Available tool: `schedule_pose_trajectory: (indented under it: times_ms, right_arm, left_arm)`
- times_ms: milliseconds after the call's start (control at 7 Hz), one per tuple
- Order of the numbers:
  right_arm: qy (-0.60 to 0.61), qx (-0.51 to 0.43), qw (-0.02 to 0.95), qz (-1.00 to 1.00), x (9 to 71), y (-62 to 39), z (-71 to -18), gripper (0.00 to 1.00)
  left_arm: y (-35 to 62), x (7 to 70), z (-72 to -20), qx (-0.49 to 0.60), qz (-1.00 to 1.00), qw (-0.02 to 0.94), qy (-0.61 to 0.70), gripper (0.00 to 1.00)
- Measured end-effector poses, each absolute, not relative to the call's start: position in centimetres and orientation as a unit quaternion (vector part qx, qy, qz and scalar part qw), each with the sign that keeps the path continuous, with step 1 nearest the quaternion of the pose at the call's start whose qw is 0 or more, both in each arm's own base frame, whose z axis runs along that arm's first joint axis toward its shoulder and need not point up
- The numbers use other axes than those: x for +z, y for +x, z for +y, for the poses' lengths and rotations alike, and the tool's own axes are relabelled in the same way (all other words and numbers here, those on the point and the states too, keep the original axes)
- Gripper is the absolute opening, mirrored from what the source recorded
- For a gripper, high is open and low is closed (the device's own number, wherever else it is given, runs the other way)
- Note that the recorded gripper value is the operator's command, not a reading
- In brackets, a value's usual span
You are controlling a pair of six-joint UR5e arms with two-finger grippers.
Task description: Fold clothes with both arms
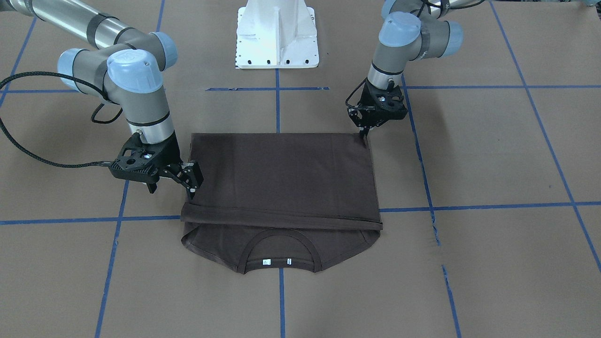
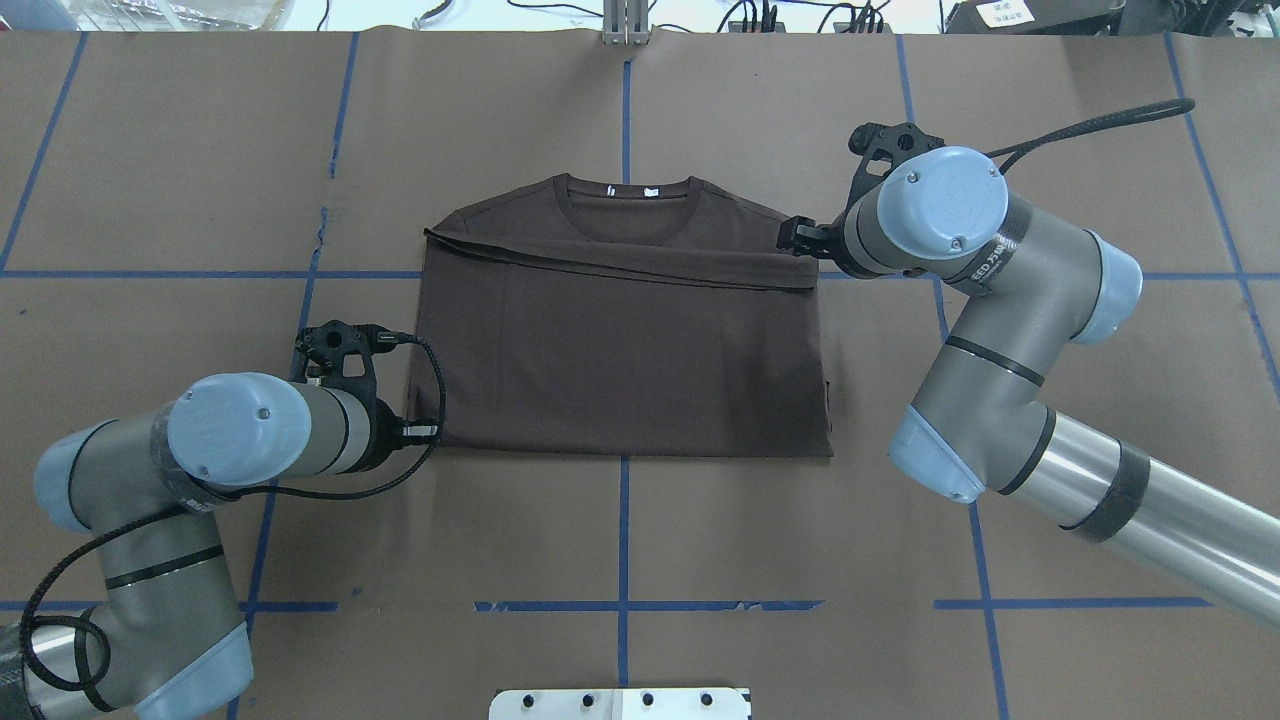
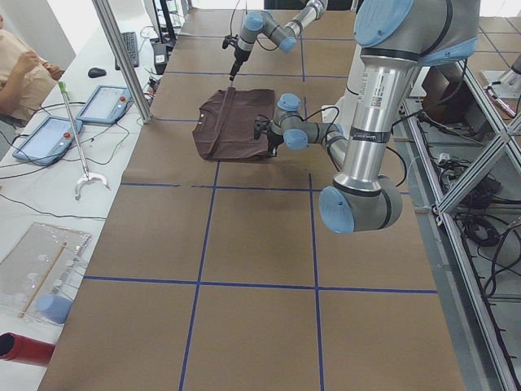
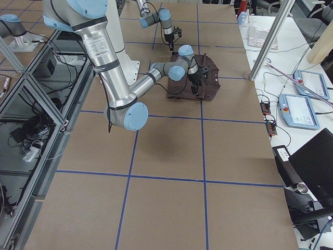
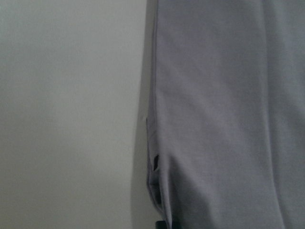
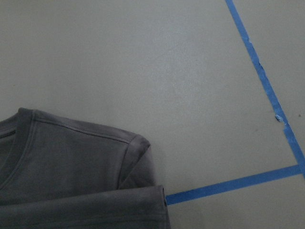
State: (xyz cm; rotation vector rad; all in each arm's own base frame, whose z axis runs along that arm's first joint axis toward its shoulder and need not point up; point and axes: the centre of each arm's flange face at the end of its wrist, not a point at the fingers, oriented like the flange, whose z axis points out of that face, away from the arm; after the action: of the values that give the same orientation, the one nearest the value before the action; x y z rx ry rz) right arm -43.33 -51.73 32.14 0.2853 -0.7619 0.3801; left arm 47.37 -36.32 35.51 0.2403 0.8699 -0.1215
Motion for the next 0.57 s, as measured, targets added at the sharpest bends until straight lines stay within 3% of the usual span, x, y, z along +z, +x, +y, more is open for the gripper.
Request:
schedule_pose_trajectory:
  times_ms: [571]
  right_arm:
    - [0.138,0.186,0.900,-0.370,31.9,-43.4,-51.6,1.00]
  left_arm:
    - [39.8,41.9,-49.4,-0.030,0.327,0.923,0.198,0.00]
